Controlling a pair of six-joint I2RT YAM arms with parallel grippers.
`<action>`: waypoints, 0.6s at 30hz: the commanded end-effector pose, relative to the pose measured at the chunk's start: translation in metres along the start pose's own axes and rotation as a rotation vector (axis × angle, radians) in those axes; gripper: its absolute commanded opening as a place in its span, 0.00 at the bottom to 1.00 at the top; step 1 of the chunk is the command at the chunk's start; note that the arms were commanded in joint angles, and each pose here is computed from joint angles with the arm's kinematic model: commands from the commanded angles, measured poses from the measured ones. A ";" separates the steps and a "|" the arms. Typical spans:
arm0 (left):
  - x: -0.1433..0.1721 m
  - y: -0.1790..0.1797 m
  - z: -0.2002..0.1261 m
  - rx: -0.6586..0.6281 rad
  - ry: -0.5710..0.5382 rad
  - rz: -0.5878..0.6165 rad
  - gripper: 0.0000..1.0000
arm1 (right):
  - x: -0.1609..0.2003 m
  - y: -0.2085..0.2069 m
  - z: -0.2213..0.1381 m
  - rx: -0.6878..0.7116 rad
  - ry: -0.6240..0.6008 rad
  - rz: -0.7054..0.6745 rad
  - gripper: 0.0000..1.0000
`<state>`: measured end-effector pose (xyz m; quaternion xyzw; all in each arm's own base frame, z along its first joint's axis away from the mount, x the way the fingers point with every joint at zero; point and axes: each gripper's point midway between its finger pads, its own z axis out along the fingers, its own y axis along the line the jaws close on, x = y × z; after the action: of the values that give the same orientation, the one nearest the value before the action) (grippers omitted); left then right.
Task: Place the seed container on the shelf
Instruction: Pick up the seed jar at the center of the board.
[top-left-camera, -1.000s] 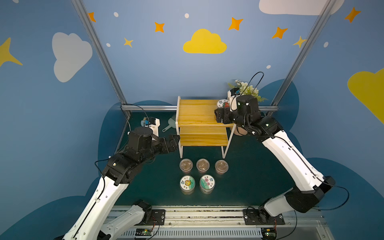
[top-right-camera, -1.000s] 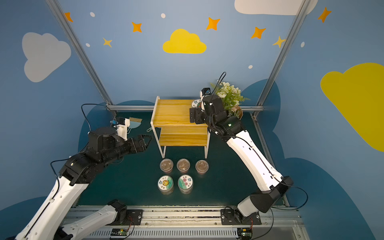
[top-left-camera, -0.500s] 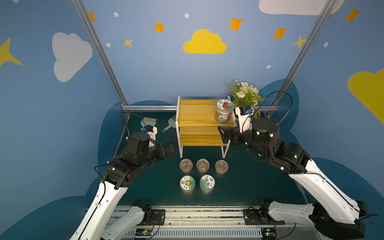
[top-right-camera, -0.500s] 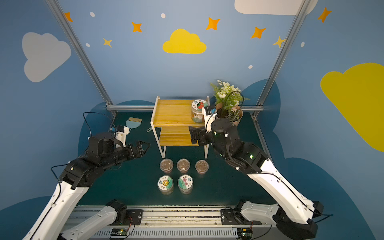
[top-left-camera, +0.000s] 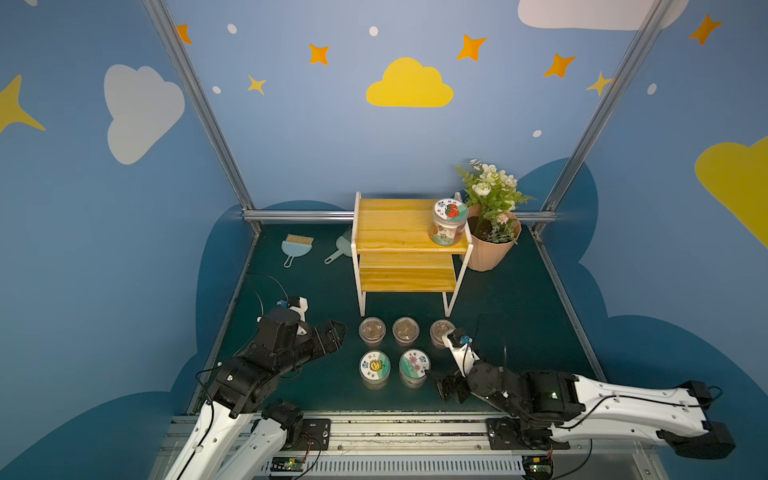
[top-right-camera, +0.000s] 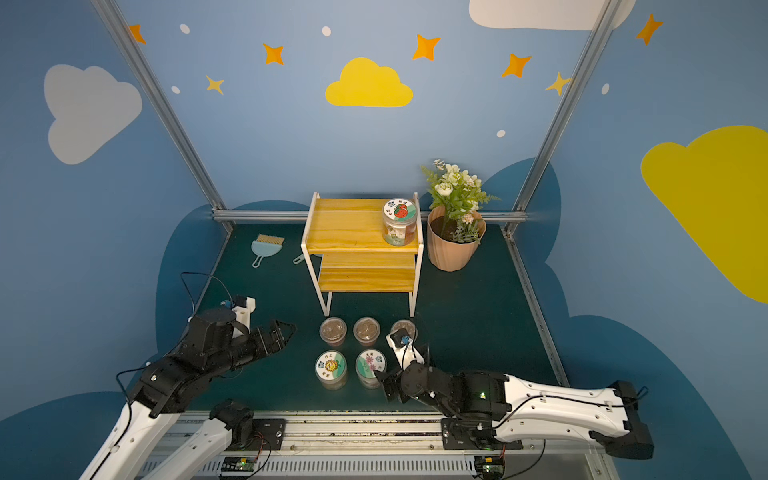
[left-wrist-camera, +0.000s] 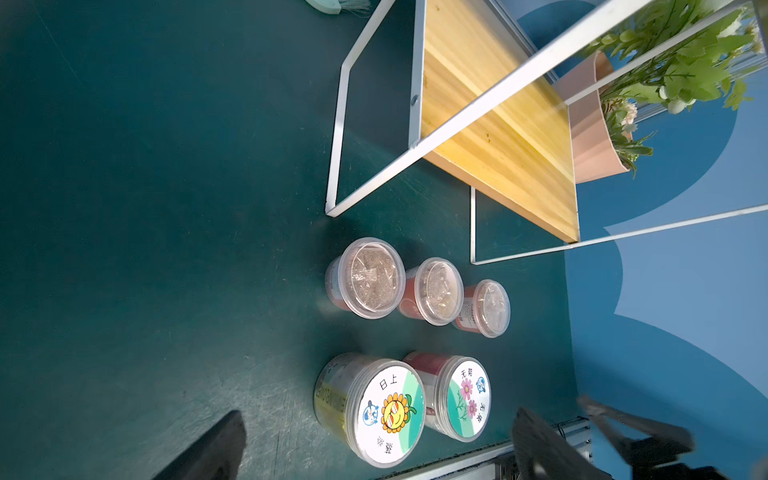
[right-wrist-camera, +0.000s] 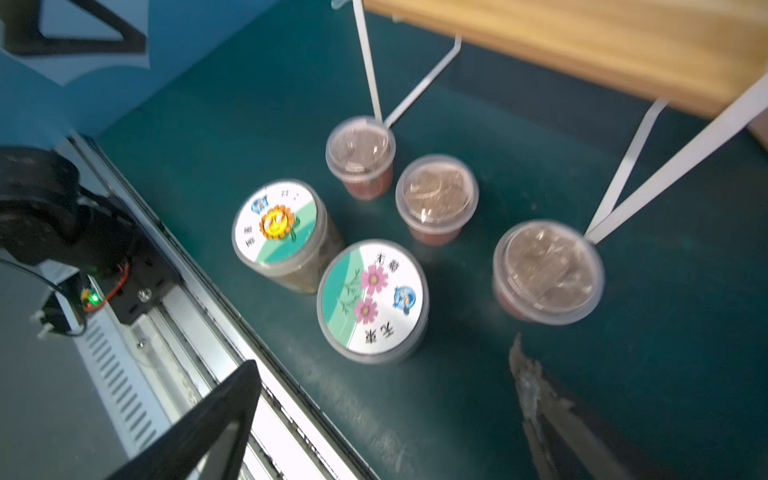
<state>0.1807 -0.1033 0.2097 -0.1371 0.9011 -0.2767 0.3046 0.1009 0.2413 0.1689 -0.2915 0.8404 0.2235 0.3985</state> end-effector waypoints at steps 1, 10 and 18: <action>-0.002 0.004 0.002 -0.009 -0.031 -0.014 1.00 | -0.005 0.016 0.001 -0.049 -0.095 0.124 0.98; 0.006 0.015 0.010 -0.034 -0.049 0.031 1.00 | 0.041 0.038 0.036 -0.100 -0.042 0.128 0.97; 0.010 0.020 0.016 -0.014 -0.089 0.054 1.00 | 0.054 0.029 0.053 -0.111 -0.114 0.104 0.98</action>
<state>0.1759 -0.0999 0.1849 -0.1250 0.8952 -0.2624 0.3379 0.0791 0.2657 0.0872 -0.2664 0.8370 0.2729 0.3925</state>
